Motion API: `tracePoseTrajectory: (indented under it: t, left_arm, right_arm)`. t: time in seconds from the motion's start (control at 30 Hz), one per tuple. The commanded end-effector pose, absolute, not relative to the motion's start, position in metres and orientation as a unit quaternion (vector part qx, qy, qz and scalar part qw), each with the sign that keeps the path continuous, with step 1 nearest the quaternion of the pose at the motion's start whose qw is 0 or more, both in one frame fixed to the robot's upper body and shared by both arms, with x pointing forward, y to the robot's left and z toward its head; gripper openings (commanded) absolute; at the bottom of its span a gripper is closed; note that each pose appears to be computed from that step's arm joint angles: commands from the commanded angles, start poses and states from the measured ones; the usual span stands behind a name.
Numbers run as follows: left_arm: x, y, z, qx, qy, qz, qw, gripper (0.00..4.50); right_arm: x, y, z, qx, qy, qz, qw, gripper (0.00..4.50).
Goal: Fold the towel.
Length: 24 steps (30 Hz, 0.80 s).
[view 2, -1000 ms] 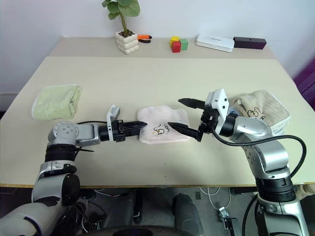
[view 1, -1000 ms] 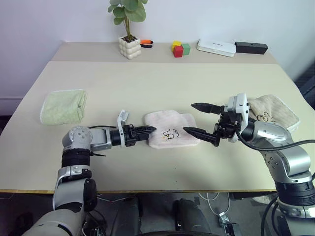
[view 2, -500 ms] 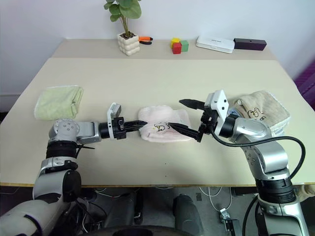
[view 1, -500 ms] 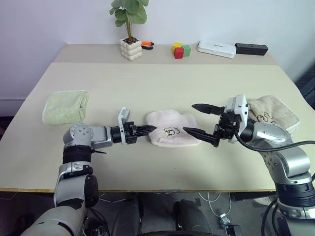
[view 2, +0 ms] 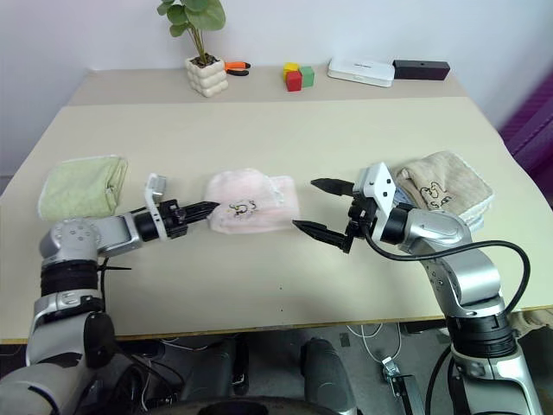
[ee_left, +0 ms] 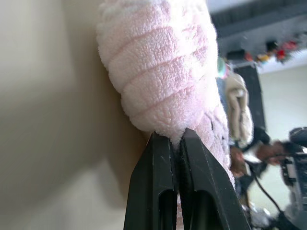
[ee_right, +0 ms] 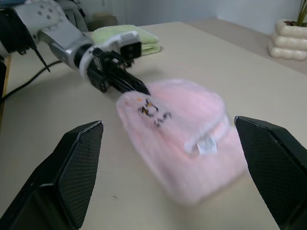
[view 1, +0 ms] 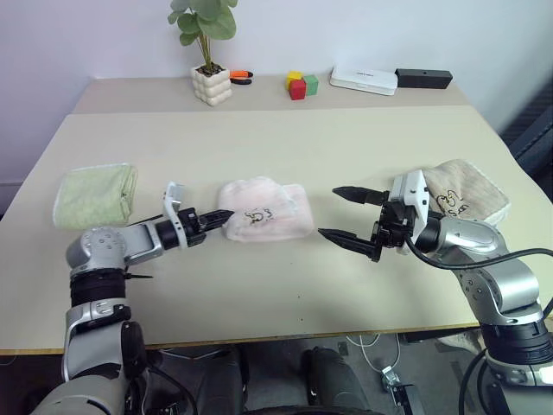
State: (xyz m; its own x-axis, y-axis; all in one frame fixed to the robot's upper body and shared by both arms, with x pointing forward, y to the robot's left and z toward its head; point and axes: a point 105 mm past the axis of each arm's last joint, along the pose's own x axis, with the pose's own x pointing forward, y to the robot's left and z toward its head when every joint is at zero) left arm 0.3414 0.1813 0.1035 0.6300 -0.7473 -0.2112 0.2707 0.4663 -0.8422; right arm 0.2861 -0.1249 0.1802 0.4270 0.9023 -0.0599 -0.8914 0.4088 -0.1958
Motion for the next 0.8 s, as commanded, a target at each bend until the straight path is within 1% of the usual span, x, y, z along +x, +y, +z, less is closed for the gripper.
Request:
tracePoseTrajectory:
  t: [0.03, 0.2, 0.33, 0.43, 0.47, 0.57, 0.67, 0.8]
  left_arm:
    - [0.337, 0.206, 0.114, -0.399, 0.257, -0.288, 0.831, 0.03]
    - [0.34, 0.225, 0.127, -0.406, 0.214, -0.252, 0.852, 0.03]
    - [0.35, 0.234, 0.149, -0.416, 0.126, -0.226, 0.872, 0.03]
    - [0.356, 0.233, 0.163, -0.417, 0.084, -0.219, 0.878, 0.03]
    - [0.358, 0.232, 0.168, -0.409, 0.072, -0.217, 0.883, 0.03]
    - [0.36, 0.233, 0.184, -0.42, 0.032, -0.217, 0.881, 0.03]
    - [0.363, 0.238, 0.195, -0.401, 0.005, -0.207, 0.892, 0.03]
    - [0.368, 0.256, 0.214, -0.378, -0.03, -0.185, 0.906, 0.03]
  right_arm:
    - [0.287, -0.122, 0.189, -0.109, -0.051, 0.541, 0.833, 4.5]
    - [0.288, -0.12, 0.189, -0.108, -0.053, 0.545, 0.83, 4.5]
    - [0.281, -0.118, 0.19, -0.103, -0.049, 0.569, 0.814, 4.5]
    - [0.274, -0.118, 0.198, -0.083, -0.058, 0.588, 0.803, 4.5]
    - [0.274, -0.119, 0.2, -0.08, -0.061, 0.588, 0.802, 4.5]
    - [0.277, -0.119, 0.198, -0.085, -0.057, 0.586, 0.804, 4.5]
    - [0.277, -0.116, 0.196, -0.083, -0.055, 0.588, 0.803, 4.5]
    - [0.278, -0.115, 0.196, -0.082, -0.057, 0.587, 0.803, 4.5]
